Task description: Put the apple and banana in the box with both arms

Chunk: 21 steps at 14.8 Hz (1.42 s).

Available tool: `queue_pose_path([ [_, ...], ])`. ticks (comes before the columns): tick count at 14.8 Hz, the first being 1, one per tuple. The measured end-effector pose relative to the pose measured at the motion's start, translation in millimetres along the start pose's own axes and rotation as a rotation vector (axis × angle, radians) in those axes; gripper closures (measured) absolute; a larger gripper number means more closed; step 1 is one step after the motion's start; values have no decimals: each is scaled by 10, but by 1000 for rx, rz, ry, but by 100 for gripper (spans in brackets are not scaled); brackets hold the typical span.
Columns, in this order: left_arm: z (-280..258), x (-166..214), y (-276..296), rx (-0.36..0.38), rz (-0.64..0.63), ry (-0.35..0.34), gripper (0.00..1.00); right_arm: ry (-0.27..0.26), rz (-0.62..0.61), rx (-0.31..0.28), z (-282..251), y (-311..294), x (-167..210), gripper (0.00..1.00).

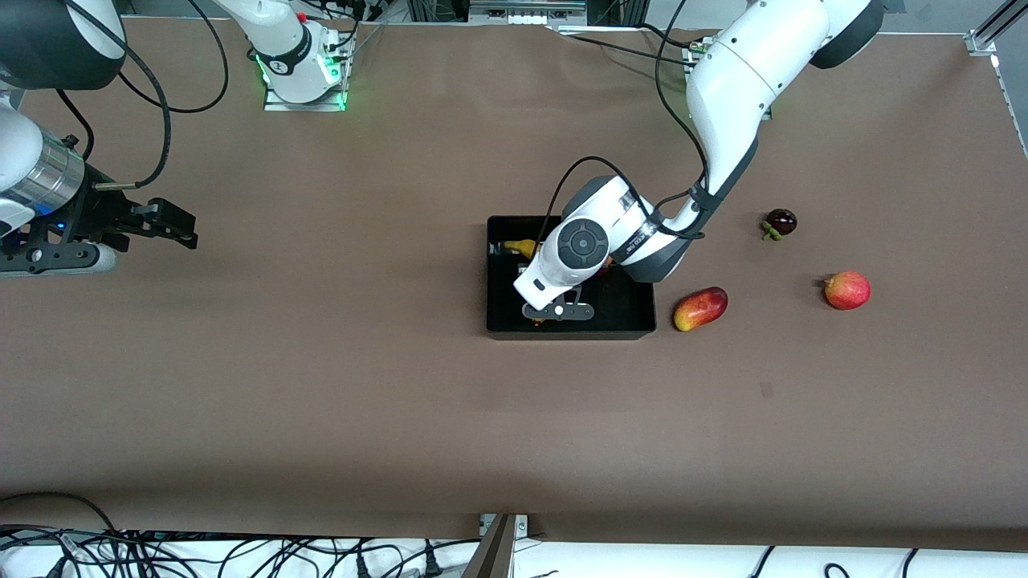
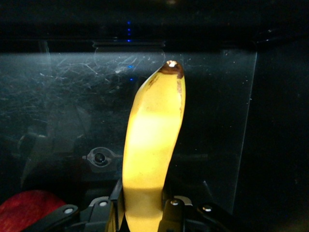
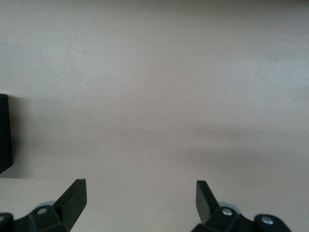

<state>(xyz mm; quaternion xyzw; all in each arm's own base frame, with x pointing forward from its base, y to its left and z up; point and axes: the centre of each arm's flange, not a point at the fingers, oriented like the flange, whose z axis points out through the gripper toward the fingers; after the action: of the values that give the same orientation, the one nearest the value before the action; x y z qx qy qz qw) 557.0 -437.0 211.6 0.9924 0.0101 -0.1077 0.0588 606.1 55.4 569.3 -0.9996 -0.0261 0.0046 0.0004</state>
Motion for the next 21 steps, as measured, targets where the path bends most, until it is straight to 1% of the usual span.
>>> queue_pose_path([
  [11, -3, 5, -3, 0, -1, 1, 67, 0, 0, 0, 1, 0, 0, 0],
  [12, -3, 5, -3, 0, -1, 1, 62, 0, 0, 0, 1, 0, 0, 0],
  [14, -21, 10, 1, -1, -2, 3, 46, 0, 0, 0, 1, 0, 0, 0],
  [16, -169, 28, -4, 9, -6, 1, 29, 0, 0, 0, 2, 0, 0, 0],
  [17, -372, 51, -23, 17, -12, 8, 22, -1, 0, 0, 3, 0, 0, 0],
  [18, -679, 85, -72, 21, -22, 28, 10, -1, 0, 0, 3, 0, 0, 0],
  [19, -1048, 109, -163, 24, -37, 53, 1, -1, 0, 0, 4, 0, 0, 0],
  [21, -1824, 82, -468, 47, -72, 93, 0, -1, 0, 0, 4, 0, 0, 0],
])
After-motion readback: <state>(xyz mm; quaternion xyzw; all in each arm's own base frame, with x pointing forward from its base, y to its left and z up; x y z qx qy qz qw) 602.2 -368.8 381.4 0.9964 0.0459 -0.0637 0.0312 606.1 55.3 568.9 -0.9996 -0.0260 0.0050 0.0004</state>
